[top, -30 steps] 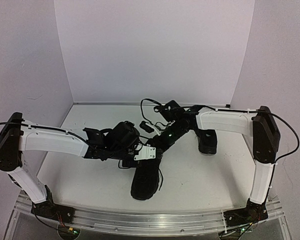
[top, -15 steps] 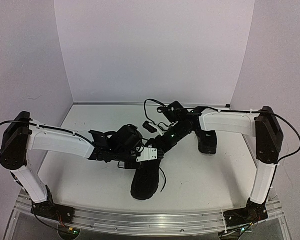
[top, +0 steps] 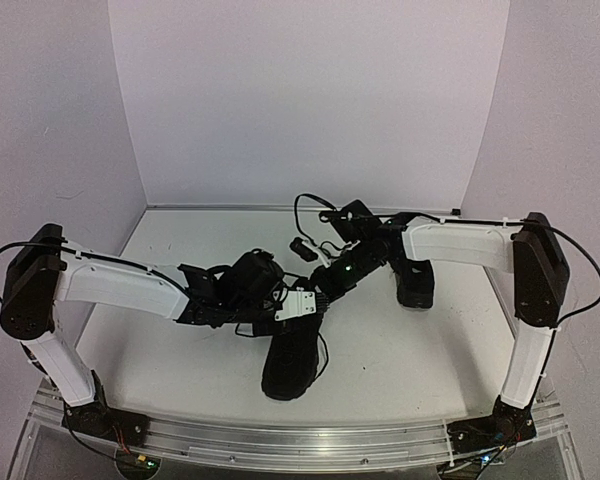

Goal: Tie the shoes

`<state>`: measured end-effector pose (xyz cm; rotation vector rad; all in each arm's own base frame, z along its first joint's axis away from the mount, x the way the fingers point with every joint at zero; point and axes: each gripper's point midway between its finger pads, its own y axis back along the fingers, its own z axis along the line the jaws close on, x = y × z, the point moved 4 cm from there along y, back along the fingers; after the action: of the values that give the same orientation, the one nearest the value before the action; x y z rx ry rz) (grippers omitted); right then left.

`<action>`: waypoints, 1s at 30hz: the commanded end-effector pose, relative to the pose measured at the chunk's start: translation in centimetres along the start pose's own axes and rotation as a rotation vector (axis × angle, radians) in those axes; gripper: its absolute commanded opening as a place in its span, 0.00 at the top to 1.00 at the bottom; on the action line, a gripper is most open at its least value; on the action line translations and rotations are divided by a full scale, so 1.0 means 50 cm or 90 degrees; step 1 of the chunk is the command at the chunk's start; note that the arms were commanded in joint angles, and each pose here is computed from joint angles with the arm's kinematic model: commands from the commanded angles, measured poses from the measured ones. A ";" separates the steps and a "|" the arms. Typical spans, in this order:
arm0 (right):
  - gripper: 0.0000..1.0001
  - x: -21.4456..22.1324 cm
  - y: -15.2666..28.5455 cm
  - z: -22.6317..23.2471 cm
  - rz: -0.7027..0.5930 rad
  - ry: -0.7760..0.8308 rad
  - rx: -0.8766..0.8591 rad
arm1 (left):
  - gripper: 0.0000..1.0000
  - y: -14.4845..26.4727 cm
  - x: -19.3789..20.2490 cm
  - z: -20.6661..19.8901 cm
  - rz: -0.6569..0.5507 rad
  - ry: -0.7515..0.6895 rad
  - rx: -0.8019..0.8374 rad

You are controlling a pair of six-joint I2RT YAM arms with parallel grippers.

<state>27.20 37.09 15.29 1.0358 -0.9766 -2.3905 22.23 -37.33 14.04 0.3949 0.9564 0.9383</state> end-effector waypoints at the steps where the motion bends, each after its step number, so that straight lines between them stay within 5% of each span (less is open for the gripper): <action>1: 1.00 -0.015 0.025 0.033 -0.026 0.019 -0.026 | 1.00 0.000 -0.014 0.034 -0.024 0.045 -0.061; 17: 0.99 -0.006 0.028 0.043 -0.023 0.014 -0.053 | 1.00 -0.025 -0.001 0.044 -0.024 0.060 -0.121; 30: 0.70 -0.029 0.092 -0.016 -0.083 -0.061 -0.056 | 1.00 -0.013 0.008 0.036 -0.040 0.053 -0.123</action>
<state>27.45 35.37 16.56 0.9402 -0.8622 -2.5048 23.61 -37.25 12.86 0.2458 0.9295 0.9865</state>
